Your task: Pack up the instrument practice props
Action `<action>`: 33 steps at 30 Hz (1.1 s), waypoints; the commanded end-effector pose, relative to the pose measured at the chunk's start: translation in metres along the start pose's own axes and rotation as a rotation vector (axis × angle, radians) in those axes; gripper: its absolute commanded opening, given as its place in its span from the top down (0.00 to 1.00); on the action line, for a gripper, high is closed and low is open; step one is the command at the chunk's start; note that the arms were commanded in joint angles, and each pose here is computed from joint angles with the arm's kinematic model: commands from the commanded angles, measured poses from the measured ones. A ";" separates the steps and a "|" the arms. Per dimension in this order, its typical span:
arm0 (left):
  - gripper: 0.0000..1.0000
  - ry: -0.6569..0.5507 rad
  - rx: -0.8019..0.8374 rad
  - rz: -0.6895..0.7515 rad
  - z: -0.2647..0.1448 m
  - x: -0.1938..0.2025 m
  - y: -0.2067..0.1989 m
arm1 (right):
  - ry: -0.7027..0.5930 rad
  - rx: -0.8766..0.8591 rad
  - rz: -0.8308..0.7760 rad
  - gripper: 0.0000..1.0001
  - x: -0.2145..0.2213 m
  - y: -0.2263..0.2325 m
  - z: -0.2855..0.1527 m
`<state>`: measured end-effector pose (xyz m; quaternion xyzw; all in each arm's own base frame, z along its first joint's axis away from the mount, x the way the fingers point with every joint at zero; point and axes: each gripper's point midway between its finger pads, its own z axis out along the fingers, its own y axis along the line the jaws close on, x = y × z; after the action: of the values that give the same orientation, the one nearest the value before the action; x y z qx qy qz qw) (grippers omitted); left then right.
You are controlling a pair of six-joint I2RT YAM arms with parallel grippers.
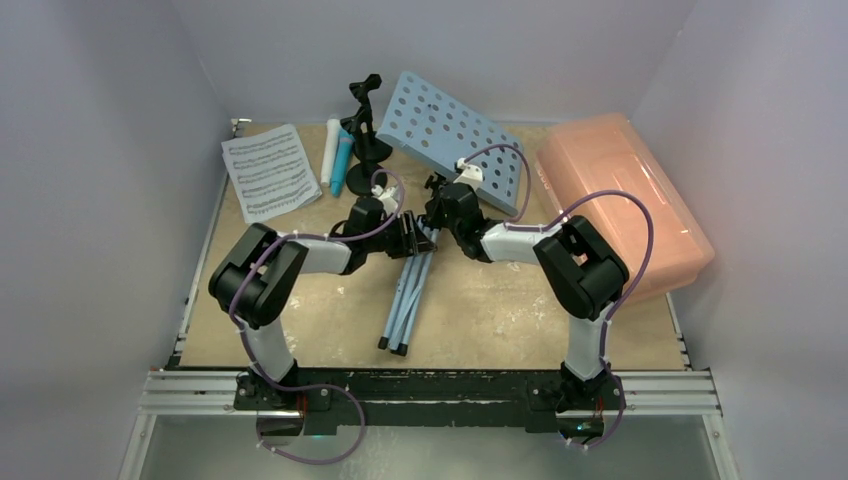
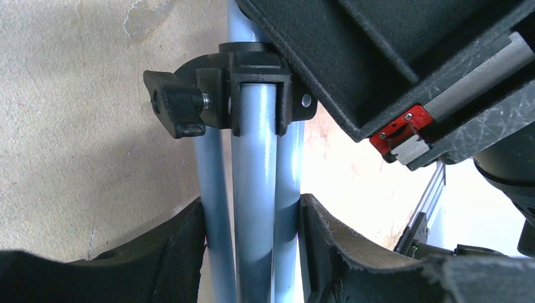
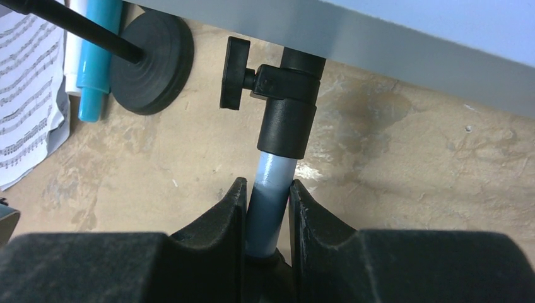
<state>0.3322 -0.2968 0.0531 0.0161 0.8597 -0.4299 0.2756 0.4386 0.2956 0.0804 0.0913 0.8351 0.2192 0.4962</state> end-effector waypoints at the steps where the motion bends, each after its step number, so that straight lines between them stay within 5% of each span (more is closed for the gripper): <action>1: 0.78 -0.080 -0.051 0.121 -0.011 -0.019 0.002 | -0.028 0.164 -0.122 1.00 -0.008 -0.052 -0.002; 14: 0.64 -0.183 -0.369 0.248 -0.101 -0.048 0.016 | -0.014 0.174 -0.143 1.00 -0.003 -0.066 0.001; 26: 0.42 -0.450 -0.419 0.364 -0.218 -0.098 -0.054 | 0.005 0.112 -0.127 1.00 -0.001 -0.052 0.010; 33: 0.29 -0.581 -0.535 0.401 -0.281 -0.106 -0.059 | -0.004 0.052 -0.103 0.65 -0.014 -0.035 -0.001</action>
<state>0.2878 -0.1340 0.2710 0.0046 0.8086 -0.1805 0.5599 0.4376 0.2602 0.0507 0.0625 0.8578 0.1602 0.4844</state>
